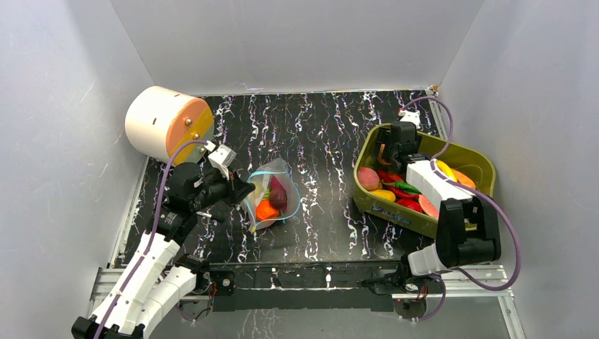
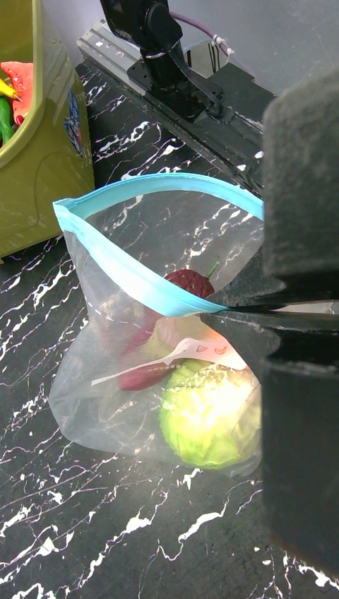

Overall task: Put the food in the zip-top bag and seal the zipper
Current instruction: Pick up the fake fruit from the bin, then place the fake fruit in the zipper food storage bag.

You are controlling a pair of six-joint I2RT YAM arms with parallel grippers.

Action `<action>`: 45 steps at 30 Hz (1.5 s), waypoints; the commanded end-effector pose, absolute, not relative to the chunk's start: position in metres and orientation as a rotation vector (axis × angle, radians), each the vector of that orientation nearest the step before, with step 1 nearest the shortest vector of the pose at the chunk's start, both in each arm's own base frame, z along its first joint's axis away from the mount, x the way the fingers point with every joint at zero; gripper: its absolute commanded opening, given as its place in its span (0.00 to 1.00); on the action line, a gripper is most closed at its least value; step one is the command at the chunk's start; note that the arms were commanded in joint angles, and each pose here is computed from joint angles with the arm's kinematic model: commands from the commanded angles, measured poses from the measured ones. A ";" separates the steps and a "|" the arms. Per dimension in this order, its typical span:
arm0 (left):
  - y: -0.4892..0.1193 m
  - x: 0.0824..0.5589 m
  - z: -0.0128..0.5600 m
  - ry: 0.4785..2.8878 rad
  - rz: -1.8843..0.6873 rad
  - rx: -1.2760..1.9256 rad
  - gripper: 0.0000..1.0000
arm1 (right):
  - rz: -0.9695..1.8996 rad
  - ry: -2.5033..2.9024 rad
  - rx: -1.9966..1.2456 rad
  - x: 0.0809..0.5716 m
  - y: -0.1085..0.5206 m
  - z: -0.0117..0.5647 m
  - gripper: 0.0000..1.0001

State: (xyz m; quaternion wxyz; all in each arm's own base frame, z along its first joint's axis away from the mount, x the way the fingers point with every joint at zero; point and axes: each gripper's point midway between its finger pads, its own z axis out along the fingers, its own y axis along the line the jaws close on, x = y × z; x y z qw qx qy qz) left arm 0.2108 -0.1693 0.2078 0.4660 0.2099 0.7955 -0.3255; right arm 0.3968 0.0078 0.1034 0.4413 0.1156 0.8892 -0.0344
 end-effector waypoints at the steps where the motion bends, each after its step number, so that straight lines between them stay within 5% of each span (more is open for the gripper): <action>1: -0.171 0.211 0.209 1.938 -0.803 0.533 0.00 | -0.084 2.102 0.362 0.394 0.000 0.144 0.61; 22: -0.176 0.231 0.261 1.851 -0.826 0.428 0.00 | 0.238 1.879 0.279 0.344 0.047 0.285 0.54; 37: -0.177 0.253 0.270 1.880 -0.788 0.399 0.00 | 0.728 1.778 -0.124 0.289 0.215 0.340 0.53; 45: -0.182 0.251 0.278 1.886 -0.831 0.394 0.00 | 0.957 1.727 -0.419 0.216 0.320 0.347 0.54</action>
